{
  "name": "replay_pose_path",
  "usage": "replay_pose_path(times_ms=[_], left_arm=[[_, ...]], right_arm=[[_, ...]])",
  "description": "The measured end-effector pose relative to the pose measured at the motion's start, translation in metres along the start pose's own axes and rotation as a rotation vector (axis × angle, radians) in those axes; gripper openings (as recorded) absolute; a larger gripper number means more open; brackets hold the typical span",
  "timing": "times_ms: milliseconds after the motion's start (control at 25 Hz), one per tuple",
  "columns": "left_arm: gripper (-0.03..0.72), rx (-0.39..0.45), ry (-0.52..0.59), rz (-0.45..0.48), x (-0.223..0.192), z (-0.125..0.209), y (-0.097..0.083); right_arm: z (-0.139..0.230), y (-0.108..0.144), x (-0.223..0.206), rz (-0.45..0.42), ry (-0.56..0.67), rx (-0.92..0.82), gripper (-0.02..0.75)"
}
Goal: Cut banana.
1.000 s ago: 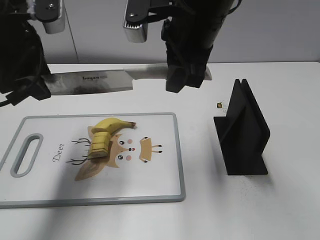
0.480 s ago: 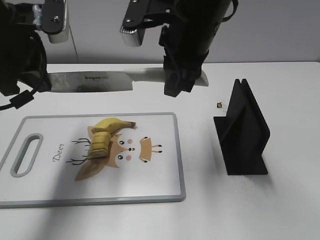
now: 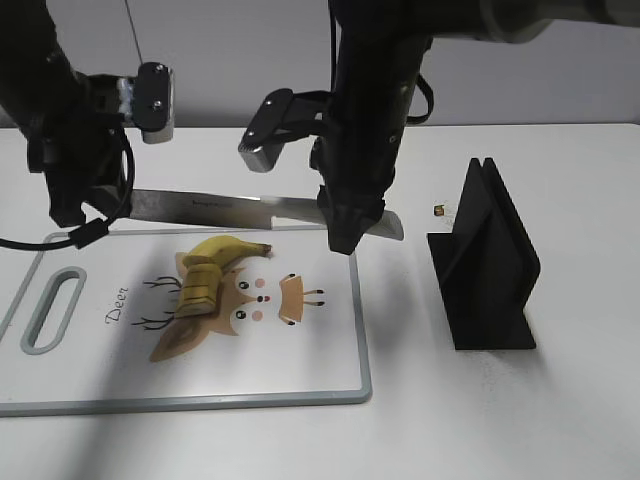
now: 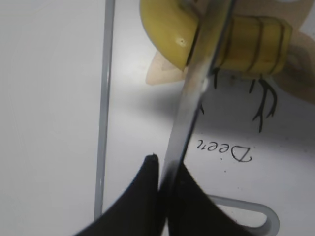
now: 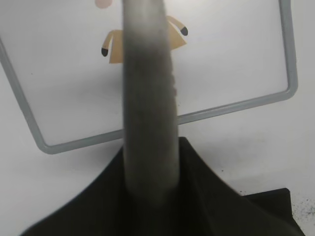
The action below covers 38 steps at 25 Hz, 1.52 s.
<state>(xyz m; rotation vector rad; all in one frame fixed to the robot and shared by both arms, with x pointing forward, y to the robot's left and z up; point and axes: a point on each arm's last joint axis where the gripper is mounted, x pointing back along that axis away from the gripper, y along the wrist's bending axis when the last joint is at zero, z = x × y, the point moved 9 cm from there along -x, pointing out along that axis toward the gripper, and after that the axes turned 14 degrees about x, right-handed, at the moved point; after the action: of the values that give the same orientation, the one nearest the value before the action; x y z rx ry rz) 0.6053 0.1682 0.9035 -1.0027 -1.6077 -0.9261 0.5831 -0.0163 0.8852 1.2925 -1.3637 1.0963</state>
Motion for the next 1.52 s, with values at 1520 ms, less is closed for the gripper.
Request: replay_pose_path(times_ms=[1520], left_arm=[[0.009,0.038,0.032,0.052,-0.063,0.006,0.008]], right_arm=[[0.009,-0.014,-0.054,0.002,0.051,-0.012,0.173]])
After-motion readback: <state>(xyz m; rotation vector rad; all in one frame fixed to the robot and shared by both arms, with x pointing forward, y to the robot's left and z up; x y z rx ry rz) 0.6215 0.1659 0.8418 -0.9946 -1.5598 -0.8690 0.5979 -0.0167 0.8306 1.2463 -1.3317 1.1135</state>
